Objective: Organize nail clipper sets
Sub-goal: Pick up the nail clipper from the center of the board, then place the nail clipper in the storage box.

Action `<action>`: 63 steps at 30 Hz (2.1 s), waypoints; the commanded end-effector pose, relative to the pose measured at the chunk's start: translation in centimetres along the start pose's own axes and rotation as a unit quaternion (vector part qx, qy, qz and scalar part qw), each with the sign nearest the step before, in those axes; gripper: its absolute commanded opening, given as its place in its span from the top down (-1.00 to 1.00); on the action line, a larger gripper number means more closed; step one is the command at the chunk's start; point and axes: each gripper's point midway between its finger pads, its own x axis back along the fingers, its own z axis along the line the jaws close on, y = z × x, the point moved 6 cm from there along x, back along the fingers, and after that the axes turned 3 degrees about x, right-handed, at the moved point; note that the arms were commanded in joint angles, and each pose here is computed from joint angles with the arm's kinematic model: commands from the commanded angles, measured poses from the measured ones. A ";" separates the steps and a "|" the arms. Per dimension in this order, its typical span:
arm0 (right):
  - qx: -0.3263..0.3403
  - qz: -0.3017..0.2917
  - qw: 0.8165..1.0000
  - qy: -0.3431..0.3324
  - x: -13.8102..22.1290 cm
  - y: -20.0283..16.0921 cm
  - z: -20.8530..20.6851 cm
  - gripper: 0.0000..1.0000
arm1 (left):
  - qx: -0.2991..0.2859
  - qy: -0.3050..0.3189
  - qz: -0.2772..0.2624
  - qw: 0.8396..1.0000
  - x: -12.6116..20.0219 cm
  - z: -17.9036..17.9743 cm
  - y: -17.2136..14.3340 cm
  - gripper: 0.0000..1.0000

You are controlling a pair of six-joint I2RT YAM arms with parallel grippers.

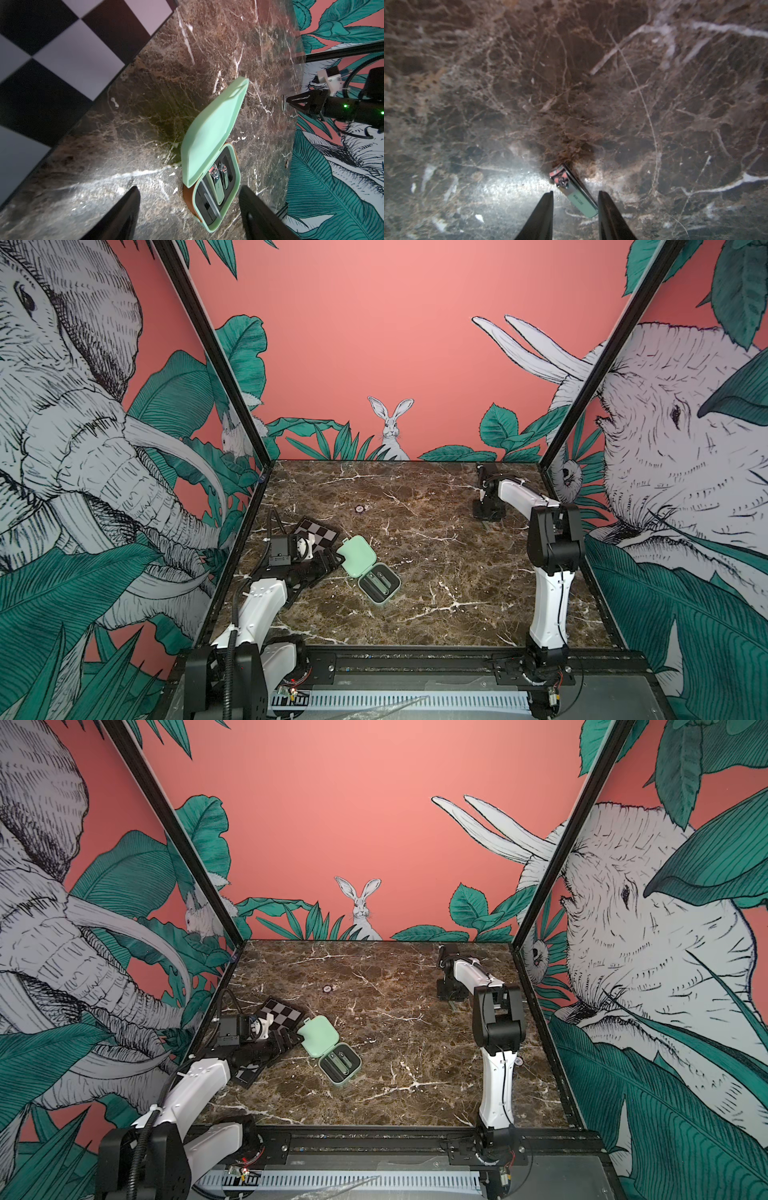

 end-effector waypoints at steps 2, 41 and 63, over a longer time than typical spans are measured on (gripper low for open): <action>0.008 0.018 1.000 0.004 -0.5 0.1 -0.1 0.25 | -0.005 -0.004 -0.007 1.000 0.2 -0.4 0.6 -0.55; 0.407 -0.047 0.896 0.170 11.2 -14.8 27.6 0.83 | -0.005 0.000 -0.005 1.000 -0.3 0.0 0.8 -0.55; 0.459 -0.015 0.870 0.180 8.5 -18.6 33.8 0.81 | -0.005 0.013 -0.015 1.000 0.1 0.6 0.0 -0.54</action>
